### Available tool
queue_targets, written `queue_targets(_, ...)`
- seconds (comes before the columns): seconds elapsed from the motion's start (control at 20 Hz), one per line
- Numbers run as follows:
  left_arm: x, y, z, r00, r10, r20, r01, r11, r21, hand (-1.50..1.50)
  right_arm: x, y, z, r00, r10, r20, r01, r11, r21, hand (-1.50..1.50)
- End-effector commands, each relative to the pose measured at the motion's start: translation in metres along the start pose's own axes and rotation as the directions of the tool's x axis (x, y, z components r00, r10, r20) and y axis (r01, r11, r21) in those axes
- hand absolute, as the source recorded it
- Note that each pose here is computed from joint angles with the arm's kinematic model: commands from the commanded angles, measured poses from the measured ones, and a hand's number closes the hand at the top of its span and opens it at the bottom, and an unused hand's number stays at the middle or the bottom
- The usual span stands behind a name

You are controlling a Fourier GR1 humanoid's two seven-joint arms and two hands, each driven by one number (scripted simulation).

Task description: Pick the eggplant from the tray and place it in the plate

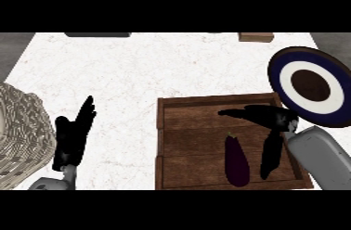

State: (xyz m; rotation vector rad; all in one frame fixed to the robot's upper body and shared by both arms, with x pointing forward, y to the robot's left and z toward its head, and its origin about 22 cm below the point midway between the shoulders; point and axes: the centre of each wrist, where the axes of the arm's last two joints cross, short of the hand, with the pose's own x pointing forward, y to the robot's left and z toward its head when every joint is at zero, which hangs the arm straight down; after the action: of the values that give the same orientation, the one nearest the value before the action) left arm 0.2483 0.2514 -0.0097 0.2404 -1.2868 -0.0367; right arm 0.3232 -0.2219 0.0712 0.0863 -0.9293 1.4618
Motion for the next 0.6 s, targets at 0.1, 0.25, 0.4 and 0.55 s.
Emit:
queue_targets(0.1,0.008,-0.006,0.003,1.0,0.001,-0.009,-0.001,1.0,0.005,0.0,-0.014,0.017,-0.001,1.0,0.012,-0.002,-0.012,0.999,0.03,-1.5)
queue_targets(0.25,-0.01,-0.011,-0.004,1.0,0.002,-0.017,-0.002,1.0,0.014,0.0,-0.021,0.026,-0.018,1.0,0.014,0.0,-0.014,0.998,0.064,-1.5)
queue_targets(0.4,-0.008,0.008,0.01,1.0,-0.009,-0.02,0.008,1.0,-0.009,0.0,0.0,0.036,-0.022,1.0,0.024,0.004,-0.024,0.998,0.06,-1.5)
queue_targets(0.55,-0.014,-0.002,0.012,1.0,0.0,-0.004,0.0,1.0,0.012,0.0,0.0,0.024,-0.041,1.0,-0.002,-0.026,0.004,0.997,0.072,-1.5)
